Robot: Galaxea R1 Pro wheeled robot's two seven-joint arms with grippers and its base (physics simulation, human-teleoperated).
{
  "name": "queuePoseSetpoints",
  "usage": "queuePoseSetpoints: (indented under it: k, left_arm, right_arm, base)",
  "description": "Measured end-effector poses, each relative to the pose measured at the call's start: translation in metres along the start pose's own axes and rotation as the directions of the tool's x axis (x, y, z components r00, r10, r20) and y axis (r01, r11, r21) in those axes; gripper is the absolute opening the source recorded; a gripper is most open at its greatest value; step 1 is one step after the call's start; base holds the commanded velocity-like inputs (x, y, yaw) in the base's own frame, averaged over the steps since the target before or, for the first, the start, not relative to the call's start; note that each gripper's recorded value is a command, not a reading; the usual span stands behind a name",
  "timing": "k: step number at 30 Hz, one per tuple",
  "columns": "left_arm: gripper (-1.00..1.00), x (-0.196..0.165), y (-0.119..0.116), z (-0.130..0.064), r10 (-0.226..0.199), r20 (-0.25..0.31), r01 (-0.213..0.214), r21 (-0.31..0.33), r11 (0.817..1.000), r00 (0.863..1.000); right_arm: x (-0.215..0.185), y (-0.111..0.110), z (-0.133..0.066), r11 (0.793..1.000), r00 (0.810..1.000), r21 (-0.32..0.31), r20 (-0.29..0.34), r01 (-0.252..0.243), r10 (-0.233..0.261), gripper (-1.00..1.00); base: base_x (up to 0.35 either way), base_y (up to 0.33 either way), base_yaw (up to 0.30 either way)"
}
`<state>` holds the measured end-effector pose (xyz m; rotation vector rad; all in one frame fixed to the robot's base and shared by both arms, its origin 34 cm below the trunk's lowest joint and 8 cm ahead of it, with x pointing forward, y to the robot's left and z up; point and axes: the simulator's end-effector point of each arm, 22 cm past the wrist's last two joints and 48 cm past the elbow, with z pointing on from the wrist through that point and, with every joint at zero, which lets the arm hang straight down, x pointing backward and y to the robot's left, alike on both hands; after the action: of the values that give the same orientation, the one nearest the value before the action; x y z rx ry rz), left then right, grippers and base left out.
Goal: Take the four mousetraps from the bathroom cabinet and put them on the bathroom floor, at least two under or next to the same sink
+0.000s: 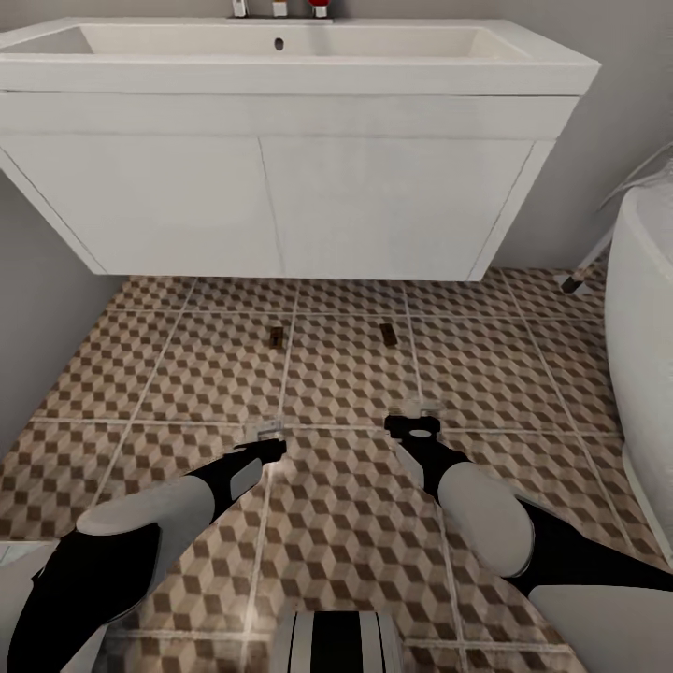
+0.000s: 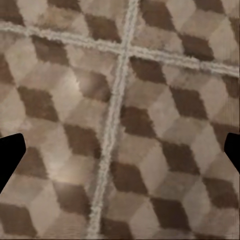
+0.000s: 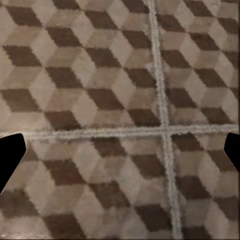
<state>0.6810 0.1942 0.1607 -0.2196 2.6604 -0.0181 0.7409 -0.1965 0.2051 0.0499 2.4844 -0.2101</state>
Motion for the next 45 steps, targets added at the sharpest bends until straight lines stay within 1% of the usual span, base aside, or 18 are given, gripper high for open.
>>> queuePoseSetpoints:
  k: [7,22,32,39,45]
  left_arm:
    - [1.00,0.000,0.000,0.000,0.000,0.000,0.000,0.000,1.000,1.000]
    - [1.00,0.000,0.000,0.000,-0.003,0.001,0.003,0.001,1.000,1.000]
    - [1.00,-0.024,-0.003,-0.017,-0.004,0.041,0.004,0.006,1.000,0.999]
    - [1.00,-0.035,-0.004,-0.029,-0.004,0.042,0.004,0.006,1.000,0.999]
    - [1.00,-0.044,-0.006,-0.040,-0.004,0.042,0.004,0.006,1.000,0.999]
  right_arm:
    - [0.000,0.000,0.000,1.000,1.000,0.000,0.001,-0.001,0.001,1.00]
    - [0.000,0.000,0.000,1.000,1.000,0.000,0.000,-0.002,0.002,1.00]
    - [-0.026,-0.003,-0.016,1.000,0.999,0.001,0.041,-0.009,0.009,1.00]
    - [-0.040,-0.005,-0.025,1.000,0.999,0.000,0.047,-0.011,0.011,1.00]
    - [-0.056,-0.006,-0.034,1.000,0.997,0.000,0.075,-0.021,0.021,1.00]
  base:
    - [-0.208,0.000,0.000]
    - [-0.024,0.000,0.000]
    - [-0.001,0.000,0.000]
    - [0.000,0.000,0.000]
    - [0.000,0.000,0.000]
